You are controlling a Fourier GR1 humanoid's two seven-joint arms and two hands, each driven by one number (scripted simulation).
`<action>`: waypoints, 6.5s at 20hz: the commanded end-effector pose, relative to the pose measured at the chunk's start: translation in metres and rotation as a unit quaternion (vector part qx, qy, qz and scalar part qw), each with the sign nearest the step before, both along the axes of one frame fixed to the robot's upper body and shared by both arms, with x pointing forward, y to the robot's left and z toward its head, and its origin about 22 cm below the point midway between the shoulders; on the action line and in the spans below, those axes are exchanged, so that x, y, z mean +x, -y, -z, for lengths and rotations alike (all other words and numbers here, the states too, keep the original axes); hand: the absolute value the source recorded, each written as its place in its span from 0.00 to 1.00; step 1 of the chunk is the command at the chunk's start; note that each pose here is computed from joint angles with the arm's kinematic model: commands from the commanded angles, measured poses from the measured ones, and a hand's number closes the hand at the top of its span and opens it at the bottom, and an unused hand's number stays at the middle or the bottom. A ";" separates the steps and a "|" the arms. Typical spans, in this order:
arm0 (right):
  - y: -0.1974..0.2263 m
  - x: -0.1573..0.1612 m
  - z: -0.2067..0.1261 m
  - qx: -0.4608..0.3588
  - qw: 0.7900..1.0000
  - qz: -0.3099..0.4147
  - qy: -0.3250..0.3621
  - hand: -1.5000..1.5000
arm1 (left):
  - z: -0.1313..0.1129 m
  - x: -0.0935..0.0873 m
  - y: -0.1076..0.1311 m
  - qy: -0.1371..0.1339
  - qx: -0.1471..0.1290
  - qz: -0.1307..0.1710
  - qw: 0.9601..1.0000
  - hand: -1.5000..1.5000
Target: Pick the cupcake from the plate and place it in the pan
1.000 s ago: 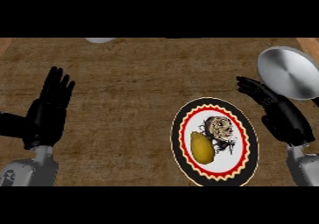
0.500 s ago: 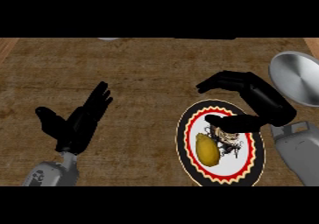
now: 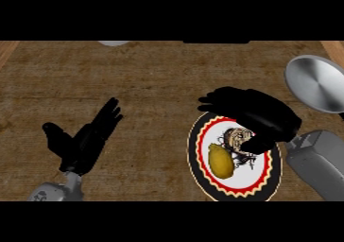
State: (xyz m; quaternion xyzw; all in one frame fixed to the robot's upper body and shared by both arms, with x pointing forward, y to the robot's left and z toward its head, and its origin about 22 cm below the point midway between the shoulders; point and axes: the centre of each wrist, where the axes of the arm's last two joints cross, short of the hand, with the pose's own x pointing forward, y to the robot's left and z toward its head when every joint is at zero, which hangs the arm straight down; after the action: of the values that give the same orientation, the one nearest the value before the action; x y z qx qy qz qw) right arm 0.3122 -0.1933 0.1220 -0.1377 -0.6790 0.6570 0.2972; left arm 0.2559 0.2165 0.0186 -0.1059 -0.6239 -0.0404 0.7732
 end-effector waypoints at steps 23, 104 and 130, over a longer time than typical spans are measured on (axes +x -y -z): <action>-0.119 -0.102 0.059 -0.500 0.852 0.145 0.049 0.00 | 0.013 -0.001 -0.008 0.006 -0.006 0.005 1.000 0.50; 0.169 0.097 0.039 0.187 0.555 0.773 0.245 1.00 | -0.004 0.006 -0.008 0.009 0.002 0.018 1.000 0.50; 0.253 0.054 0.071 0.288 0.517 0.794 0.137 0.00 | -0.008 0.012 0.014 0.028 -0.005 0.033 0.999 0.50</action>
State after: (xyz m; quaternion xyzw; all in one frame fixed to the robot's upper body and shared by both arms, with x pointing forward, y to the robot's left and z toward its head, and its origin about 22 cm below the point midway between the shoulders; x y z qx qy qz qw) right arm 0.3573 -0.4572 0.0483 -0.6427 -0.4250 -0.0680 0.6338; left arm 0.2642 0.1997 0.0235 -0.1290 -0.6368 -0.0652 0.7573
